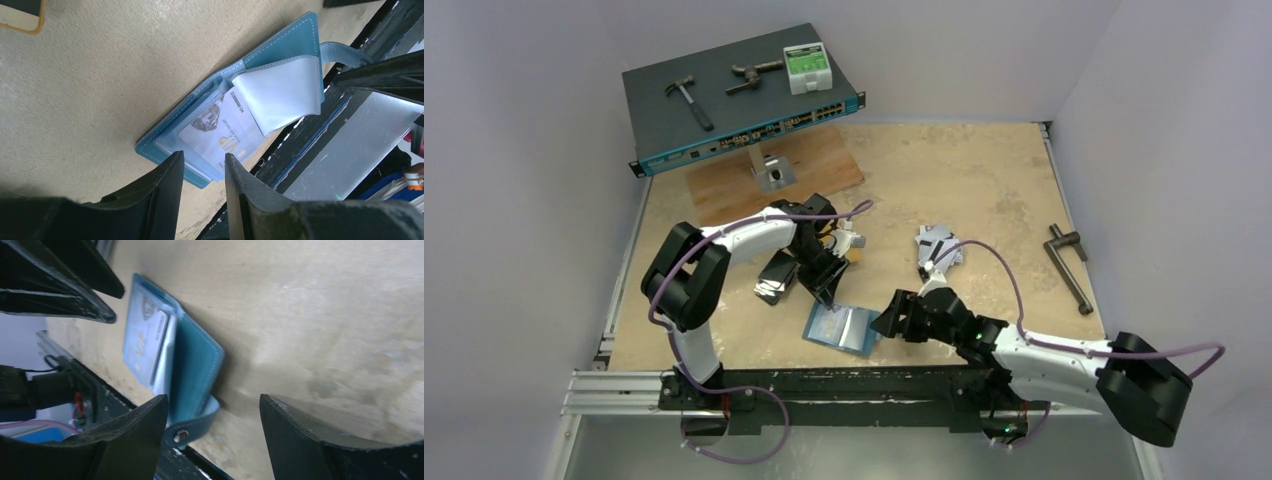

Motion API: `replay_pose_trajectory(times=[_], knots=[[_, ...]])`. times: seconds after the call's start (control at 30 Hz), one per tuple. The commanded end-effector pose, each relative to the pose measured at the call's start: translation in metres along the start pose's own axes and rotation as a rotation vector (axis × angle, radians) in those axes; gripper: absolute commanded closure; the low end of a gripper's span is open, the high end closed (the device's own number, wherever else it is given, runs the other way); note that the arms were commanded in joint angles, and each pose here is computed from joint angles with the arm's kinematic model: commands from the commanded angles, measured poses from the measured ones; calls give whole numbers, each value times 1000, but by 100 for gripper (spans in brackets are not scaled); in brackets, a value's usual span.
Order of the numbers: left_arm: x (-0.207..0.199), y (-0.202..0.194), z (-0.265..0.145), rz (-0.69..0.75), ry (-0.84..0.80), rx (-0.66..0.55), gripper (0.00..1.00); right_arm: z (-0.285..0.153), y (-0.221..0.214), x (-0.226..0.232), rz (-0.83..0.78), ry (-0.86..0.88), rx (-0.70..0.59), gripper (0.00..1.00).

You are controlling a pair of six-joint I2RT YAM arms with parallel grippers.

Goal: Put the credit cards into the card holder
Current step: Pick up the card holder from the center of the board.

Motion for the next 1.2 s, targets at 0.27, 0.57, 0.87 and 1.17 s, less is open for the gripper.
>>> replay_pose_trajectory(times=[0.27, 0.57, 0.87, 1.17], knots=[[-2, 1, 2, -7, -14, -15, 66, 30, 3, 31, -69, 224, 43, 34], [-7, 6, -8, 6, -23, -49, 66, 43, 4, 26, -65, 186, 72, 84], [-23, 42, -82, 2, -166, -250, 62, 12, 76, 75, -350, 200, -90, 100], [-15, 57, -144, 29, -198, -531, 62, -86, 119, 126, -659, 349, -277, 100]])
Point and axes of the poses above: each gripper's point midway between its finger pads, its own z axis out along the fingers, its own x axis along the line the jaws close on, y = z × x, the point moved 5 cm from there along -z, back along the fingers, and after that the axes turned 10 degrees about -z, right-handed, at the moved point
